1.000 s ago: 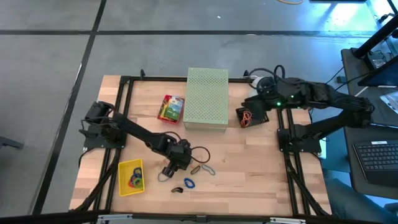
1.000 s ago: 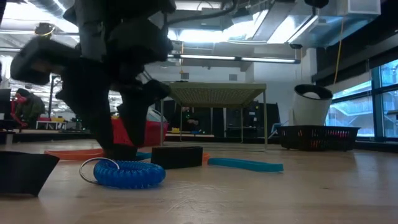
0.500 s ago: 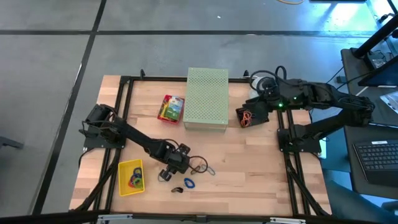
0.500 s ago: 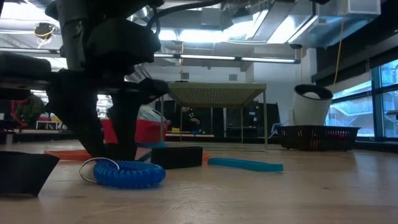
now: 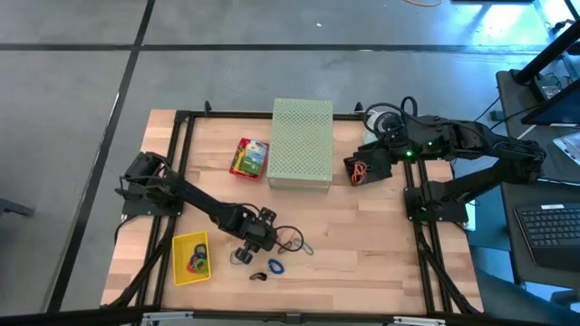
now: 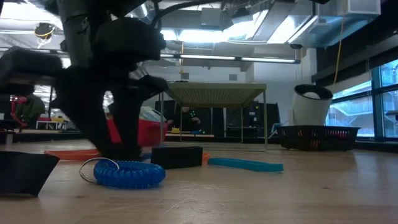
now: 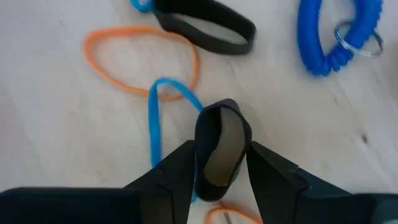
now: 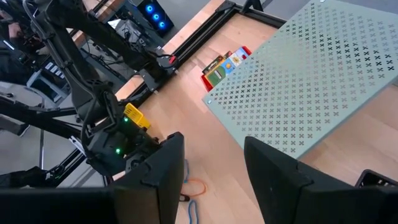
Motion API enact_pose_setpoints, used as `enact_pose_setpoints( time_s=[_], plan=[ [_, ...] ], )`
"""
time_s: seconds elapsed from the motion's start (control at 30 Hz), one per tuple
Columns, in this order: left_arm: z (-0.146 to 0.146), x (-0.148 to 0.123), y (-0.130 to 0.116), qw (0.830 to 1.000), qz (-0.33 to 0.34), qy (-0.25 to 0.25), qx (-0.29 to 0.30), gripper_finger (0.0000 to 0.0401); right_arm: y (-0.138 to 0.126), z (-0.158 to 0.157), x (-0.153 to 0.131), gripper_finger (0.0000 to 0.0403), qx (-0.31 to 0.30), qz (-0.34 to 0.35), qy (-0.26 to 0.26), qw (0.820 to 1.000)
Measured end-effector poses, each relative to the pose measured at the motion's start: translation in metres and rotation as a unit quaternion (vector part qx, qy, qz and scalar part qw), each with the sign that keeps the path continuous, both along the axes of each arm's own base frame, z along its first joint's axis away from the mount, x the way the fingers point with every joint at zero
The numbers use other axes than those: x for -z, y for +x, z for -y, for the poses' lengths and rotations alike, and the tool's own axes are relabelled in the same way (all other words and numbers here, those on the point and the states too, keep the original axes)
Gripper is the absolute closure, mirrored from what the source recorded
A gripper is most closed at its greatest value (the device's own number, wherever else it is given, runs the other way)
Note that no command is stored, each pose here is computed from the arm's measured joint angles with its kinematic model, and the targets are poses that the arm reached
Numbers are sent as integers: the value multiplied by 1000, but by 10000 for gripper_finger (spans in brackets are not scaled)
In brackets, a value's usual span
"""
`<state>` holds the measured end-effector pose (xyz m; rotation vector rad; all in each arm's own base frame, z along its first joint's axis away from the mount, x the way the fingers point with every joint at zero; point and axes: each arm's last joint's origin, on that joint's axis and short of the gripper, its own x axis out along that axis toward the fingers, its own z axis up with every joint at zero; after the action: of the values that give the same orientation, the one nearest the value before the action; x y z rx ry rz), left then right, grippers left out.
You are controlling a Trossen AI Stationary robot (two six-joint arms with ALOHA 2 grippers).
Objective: Pick & Place Office Desk Supplies
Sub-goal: Put the black rubber band into the black bin
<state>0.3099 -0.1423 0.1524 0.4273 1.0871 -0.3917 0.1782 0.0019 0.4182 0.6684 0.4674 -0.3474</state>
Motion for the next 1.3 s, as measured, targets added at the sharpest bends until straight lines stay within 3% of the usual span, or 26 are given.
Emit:
enact_pose_setpoints(
  time_s=[0.77,1.3],
  plan=[
    [8,-4,-2,1000,-12,-21,1,266,0,0,0,234,-5,-2,2,1000],
    [10,10,1,997,-40,-44,-44,322,0,-5,0,234,-19,-1,17,1000]
  ],
)
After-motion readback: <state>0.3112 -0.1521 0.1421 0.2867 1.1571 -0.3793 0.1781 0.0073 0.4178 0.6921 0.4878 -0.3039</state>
